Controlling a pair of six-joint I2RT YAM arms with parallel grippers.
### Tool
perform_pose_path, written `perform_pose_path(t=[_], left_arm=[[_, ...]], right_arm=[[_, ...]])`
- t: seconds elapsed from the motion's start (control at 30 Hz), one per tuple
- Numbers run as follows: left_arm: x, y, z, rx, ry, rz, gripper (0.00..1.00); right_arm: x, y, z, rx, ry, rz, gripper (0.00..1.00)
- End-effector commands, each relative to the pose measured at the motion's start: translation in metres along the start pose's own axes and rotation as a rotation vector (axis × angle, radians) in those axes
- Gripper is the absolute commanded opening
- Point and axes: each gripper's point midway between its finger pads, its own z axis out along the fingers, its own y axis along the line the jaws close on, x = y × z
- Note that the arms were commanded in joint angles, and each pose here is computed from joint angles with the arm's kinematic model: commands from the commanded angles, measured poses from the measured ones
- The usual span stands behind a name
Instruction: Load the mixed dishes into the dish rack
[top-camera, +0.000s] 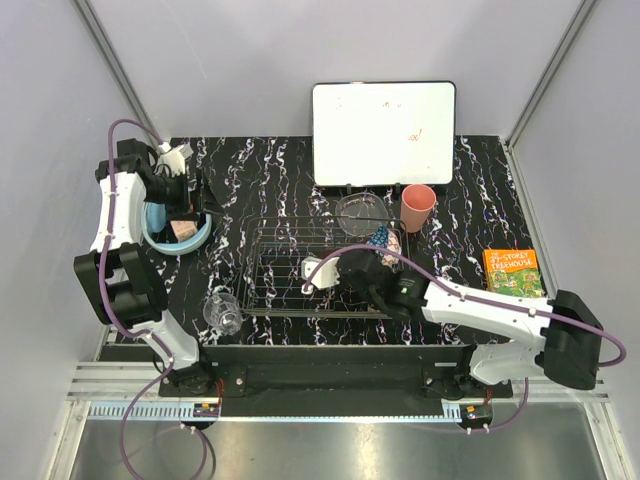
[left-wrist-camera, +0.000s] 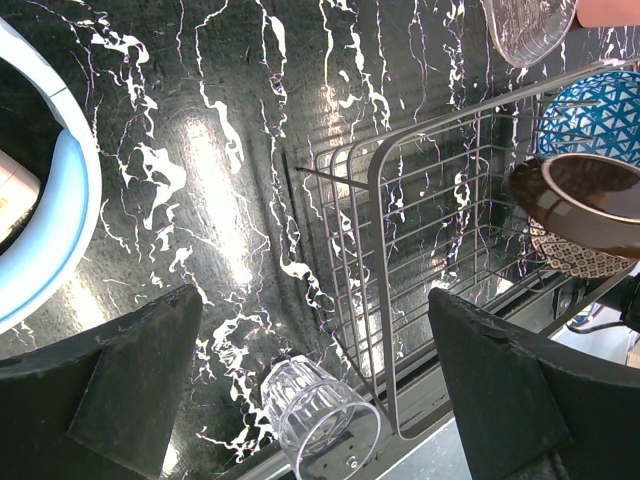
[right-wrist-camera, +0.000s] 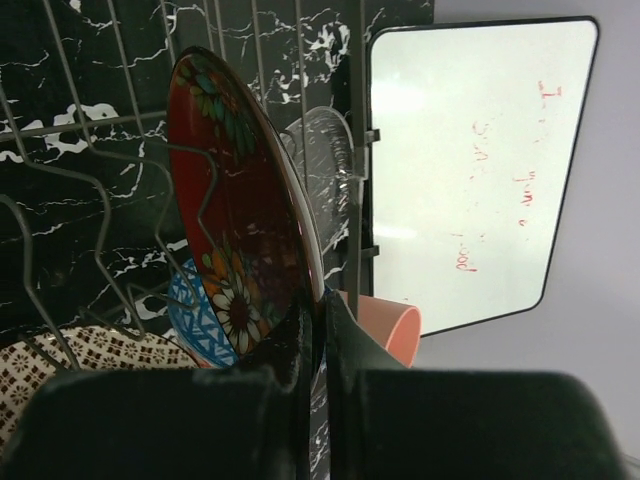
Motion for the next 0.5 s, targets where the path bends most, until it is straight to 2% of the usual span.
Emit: perform_pose_path(t=[0.0,0.27,0.47], left_arm=[[-0.010,-0.004,-0.001,0.034,-0.035,0.006,0.99],[-0.008,-0.002,-0.002,0.019,-0.035,0.022,0.99],[-0.008,-0.002,-0.001,0.024,-0.034,0.021,0.99]], right_arm=[[-0.011,0.010,0.011,-0.014,-0.026,0.077,0.00],[-0.007,0.018,0.013,-0.014,-0.018,0.144,0.00],[-0.003,0.007,0.007,0.040,0.004,0.216,0.27]])
